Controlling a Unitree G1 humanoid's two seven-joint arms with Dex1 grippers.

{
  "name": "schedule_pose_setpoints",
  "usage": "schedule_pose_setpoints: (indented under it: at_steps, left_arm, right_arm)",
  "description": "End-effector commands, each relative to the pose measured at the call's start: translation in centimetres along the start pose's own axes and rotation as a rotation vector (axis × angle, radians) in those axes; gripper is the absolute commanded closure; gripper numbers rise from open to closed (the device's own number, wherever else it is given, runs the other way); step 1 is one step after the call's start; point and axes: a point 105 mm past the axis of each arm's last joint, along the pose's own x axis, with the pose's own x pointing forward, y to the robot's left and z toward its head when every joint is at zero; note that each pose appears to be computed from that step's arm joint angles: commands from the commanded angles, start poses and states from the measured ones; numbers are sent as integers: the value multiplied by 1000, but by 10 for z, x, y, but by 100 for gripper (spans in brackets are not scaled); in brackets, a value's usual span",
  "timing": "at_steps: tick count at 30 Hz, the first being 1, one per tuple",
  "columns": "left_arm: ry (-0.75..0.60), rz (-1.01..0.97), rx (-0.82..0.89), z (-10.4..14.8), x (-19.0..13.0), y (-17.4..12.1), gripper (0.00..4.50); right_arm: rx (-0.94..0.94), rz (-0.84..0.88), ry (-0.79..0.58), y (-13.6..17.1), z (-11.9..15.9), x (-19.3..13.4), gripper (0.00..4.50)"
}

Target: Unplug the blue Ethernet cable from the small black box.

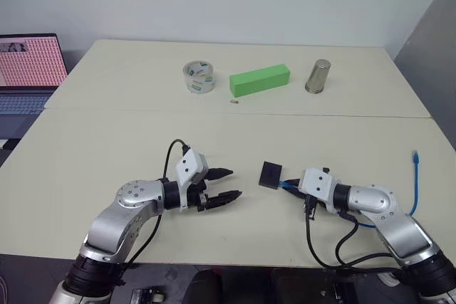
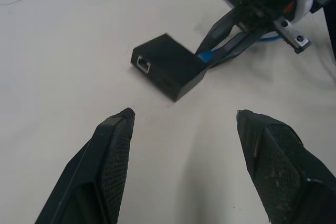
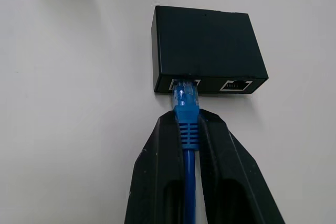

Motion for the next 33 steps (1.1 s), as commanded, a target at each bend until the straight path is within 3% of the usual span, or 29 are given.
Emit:
schedule_pose_setpoints:
  at_steps: [1,4,9,20,33]
  left_arm:
    - [-64,-7,-79,13,-3,3,119]
    - [-99,-45,-205,15,0,2,119]
    - [-166,-106,-325,29,9,-1,119]
    - [-215,-148,-391,37,23,-5,119]
    - [-243,-170,-413,41,20,-7,368]
  right_arm:
    - [-241,-34,-66,-14,22,-2,439]
    - [-518,-57,-125,-22,37,-2,439]
    - [-699,-62,-237,-21,53,-1,439]
    - [-747,-70,-352,-19,71,2,439]
    - [-783,-66,-370,-17,73,3,439]
